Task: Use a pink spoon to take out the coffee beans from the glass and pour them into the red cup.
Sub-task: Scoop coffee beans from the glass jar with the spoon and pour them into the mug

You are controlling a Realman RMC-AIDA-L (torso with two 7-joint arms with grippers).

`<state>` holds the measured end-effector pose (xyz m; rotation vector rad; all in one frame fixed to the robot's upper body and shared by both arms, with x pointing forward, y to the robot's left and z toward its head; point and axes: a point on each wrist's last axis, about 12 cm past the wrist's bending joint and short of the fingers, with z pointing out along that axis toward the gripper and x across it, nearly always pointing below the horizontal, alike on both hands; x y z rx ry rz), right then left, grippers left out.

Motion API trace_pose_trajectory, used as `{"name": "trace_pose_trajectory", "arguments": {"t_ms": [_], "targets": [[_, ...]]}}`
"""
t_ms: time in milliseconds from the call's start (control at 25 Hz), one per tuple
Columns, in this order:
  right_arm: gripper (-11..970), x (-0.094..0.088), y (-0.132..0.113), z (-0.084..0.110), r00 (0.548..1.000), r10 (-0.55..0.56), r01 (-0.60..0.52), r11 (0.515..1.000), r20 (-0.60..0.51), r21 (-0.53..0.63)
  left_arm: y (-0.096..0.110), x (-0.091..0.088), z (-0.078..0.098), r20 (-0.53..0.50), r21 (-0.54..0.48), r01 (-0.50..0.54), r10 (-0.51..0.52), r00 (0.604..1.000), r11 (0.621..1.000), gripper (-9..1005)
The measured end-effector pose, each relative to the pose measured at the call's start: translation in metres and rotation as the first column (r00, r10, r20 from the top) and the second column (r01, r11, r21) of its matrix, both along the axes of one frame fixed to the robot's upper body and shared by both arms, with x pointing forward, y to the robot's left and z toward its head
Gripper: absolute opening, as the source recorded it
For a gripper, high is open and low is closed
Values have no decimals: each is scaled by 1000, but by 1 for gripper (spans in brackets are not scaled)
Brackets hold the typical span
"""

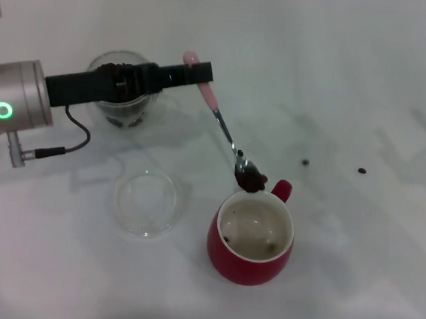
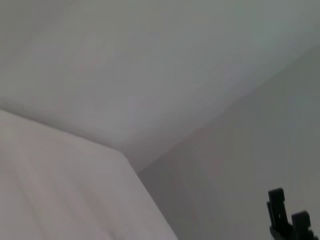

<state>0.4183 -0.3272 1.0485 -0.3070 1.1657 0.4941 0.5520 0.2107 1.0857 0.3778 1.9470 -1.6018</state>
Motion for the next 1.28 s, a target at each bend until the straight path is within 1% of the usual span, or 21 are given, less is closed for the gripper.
{"name": "trace_pose_trajectory", "arguments": {"t_ms": [200, 360, 480, 680, 880, 1080, 1200, 1280], "targets": [[769, -1, 0, 0, 1000, -1, 1, 1000, -1, 1, -10, 0, 0, 27, 59, 66, -68, 997, 996, 132], [769, -1, -1, -1, 1000, -4, 4, 1000, -5, -2, -24, 1, 5, 67, 111, 145, -153, 986, 983, 132], [769, -1, -1, -1, 1000, -6, 6, 1000, -7, -3, -38, 4, 13, 120, 158, 220, -240, 963, 963, 132], [769, -2, -2, -2, 1000, -9, 9, 1000, -11, -5, -52, 7, 25, 177, 205, 273, -310, 934, 940, 133], [769, -5, -3, -3, 1000, -14, 14, 1000, -16, -6, -56, 12, 34, 205, 217, 272, -316, 926, 937, 133], [769, -5, -3, -3, 1000, -15, 15, 1000, -15, -7, -55, 17, 44, 226, 227, 262, -312, 923, 938, 133], [769, -6, -4, -2, 1000, -14, 14, 1000, -12, -7, -46, 16, 50, 236, 227, 241, -293, 927, 944, 133], [769, -6, -4, -2, 1000, -15, 15, 1000, -11, -7, -34, 14, 53, 238, 224, 211, -264, 935, 951, 133]]}}
